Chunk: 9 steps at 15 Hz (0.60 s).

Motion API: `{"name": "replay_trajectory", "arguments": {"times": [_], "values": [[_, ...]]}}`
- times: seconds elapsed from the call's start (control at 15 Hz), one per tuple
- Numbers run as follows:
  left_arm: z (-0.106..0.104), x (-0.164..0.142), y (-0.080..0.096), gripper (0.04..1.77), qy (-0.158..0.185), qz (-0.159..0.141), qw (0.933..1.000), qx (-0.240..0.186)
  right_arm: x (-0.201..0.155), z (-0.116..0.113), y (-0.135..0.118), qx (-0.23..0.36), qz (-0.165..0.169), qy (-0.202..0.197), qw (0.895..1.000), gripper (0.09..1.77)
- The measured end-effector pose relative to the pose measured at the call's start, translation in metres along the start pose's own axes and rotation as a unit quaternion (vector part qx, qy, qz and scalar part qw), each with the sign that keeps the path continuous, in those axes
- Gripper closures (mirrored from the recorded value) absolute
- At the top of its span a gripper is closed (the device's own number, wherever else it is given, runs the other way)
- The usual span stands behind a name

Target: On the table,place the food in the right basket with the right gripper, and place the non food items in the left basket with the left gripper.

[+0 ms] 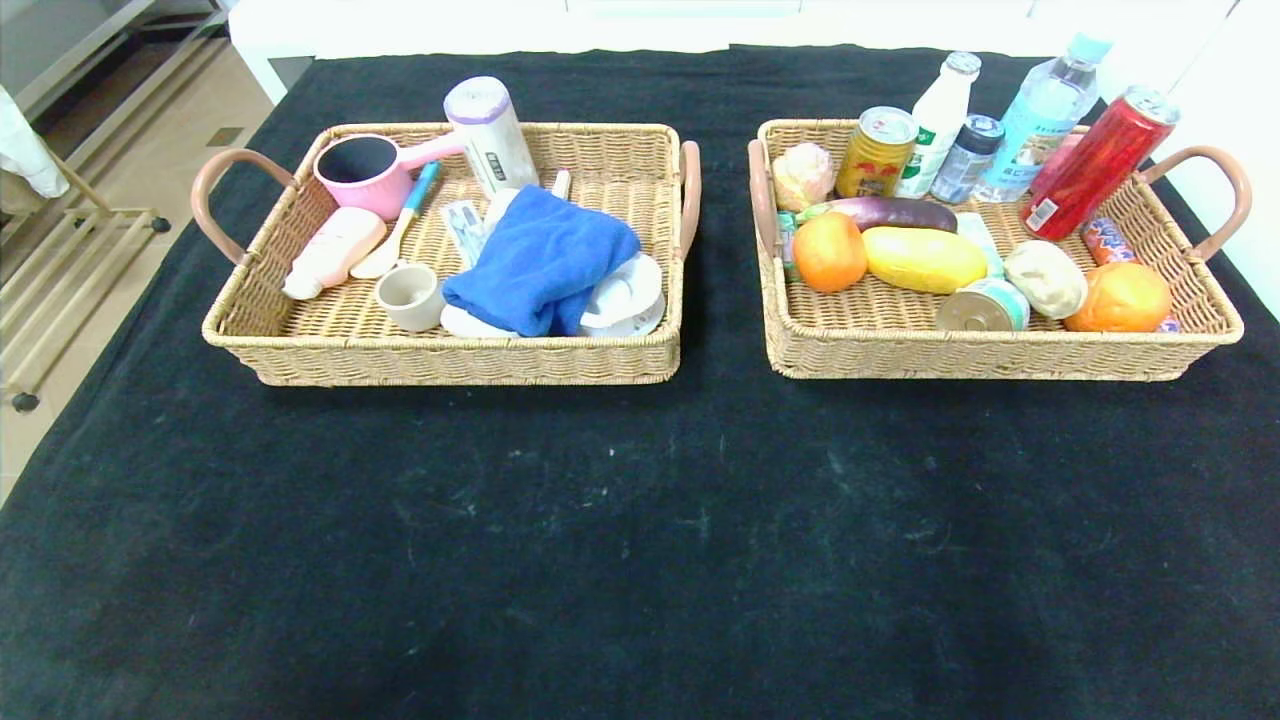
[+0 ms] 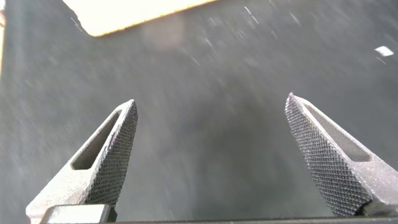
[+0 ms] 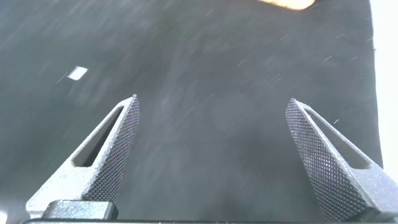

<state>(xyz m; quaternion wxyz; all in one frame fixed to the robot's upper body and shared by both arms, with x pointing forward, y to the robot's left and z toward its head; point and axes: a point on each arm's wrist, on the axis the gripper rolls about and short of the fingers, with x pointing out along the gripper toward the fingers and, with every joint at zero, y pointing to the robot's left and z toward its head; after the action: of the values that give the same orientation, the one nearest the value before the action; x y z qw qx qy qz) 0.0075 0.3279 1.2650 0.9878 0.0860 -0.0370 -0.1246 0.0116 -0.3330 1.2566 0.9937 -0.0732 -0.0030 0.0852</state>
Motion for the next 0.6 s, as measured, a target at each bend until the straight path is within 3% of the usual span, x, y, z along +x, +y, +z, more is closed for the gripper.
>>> {"name": "replay_trajectory", "arguments": {"times": [0.2, 0.4, 0.6], "values": [[-0.023, 0.027, 0.004, 0.09, -0.035, 0.03, 0.9989, 0.009, 0.028, -0.017, -0.004, 0.006, -0.044, -0.053, 0.998, 0.15], [-0.056, 0.044, 0.004, 0.09, -0.002, 0.049, 0.9987, -0.01, 0.049, -0.046, -0.004, 0.017, -0.062, -0.069, 0.996, 0.15], [-0.075, 0.049, 0.003, 0.09, 0.034, 0.054, 0.9975, -0.03, 0.055, -0.065, -0.003, 0.027, -0.066, -0.033, 0.997, 0.15]]}}
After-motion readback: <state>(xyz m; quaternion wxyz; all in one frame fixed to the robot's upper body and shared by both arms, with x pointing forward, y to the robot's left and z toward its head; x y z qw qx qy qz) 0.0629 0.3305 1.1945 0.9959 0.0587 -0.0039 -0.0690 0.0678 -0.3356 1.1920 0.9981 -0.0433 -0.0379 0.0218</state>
